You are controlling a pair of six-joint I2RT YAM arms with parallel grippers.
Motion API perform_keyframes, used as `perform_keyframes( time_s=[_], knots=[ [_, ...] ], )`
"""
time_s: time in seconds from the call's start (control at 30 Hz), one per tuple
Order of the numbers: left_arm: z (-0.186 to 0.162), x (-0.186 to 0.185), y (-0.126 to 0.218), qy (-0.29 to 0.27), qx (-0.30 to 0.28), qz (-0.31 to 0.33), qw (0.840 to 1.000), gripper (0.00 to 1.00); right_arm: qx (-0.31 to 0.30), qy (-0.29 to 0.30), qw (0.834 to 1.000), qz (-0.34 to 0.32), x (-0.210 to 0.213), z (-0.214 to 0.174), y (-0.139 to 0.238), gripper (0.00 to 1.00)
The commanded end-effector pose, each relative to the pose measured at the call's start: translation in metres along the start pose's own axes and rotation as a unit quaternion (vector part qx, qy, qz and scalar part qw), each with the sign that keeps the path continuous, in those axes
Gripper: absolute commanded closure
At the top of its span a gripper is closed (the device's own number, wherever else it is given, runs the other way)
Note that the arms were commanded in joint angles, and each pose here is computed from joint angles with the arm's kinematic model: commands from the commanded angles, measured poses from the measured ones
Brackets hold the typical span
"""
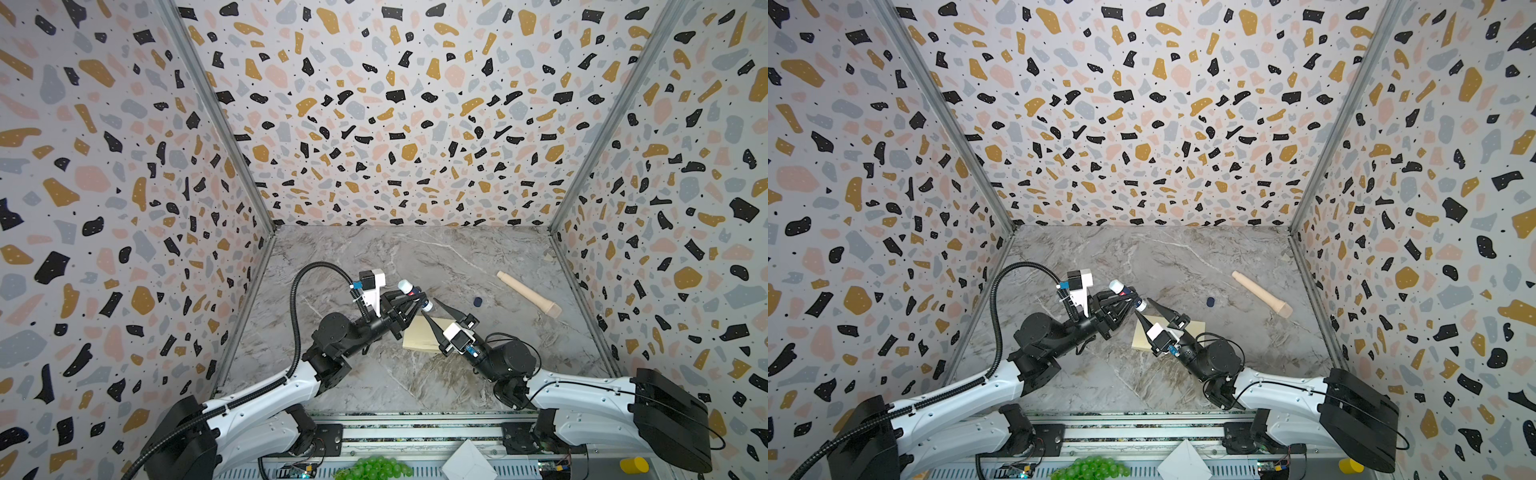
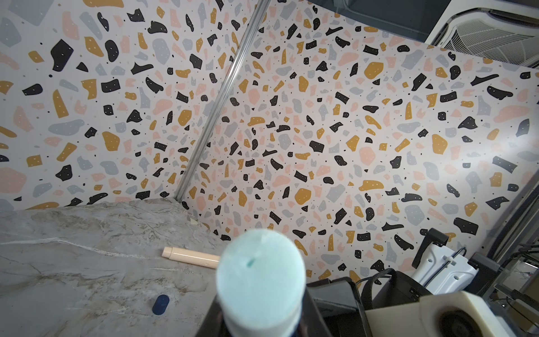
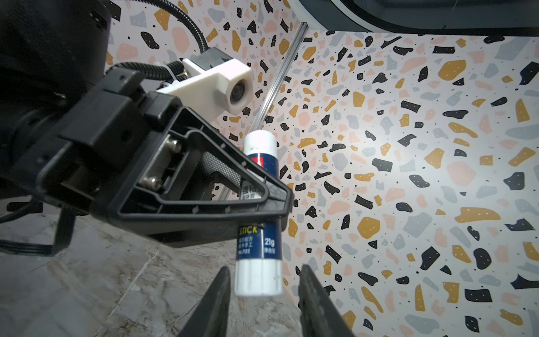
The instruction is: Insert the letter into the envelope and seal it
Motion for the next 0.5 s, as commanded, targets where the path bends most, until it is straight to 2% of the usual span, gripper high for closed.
perform_keyframes(
  time_s=[0.0, 0.37, 0.47],
  knots=[
    [0.0151, -0.0125, -0.0011, -0.012, -0.033, -0.026, 0.999, 1.0, -0.015, 0.0, 0.999, -0.029, -0.0097, 0.0106, -0.0047, 0.64],
    [0.0143, -0.0117, -0.0005, -0.009, -0.033, -0.026, 0.999, 1.0, -0.018, -0.008, 0.999, -0.026, -0.0076, 0.013, -0.0093, 0.7],
    [0.0139, -0.0114, -0.0003, -0.009, -0.032, -0.026, 0.999, 1.0, -0.019, -0.01, 0.999, -0.026, -0.0078, 0.0138, -0.0101, 0.76]
  ],
)
Point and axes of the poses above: each gripper's point midway between its finger pads, its own y axis back along the fingers, its own x axis along the line the jaws close on, z = x × y, the point moved 7 cm from there along y, back along the fingers, and after that the axes turned 10 degrees about y, right-handed, at the moved point
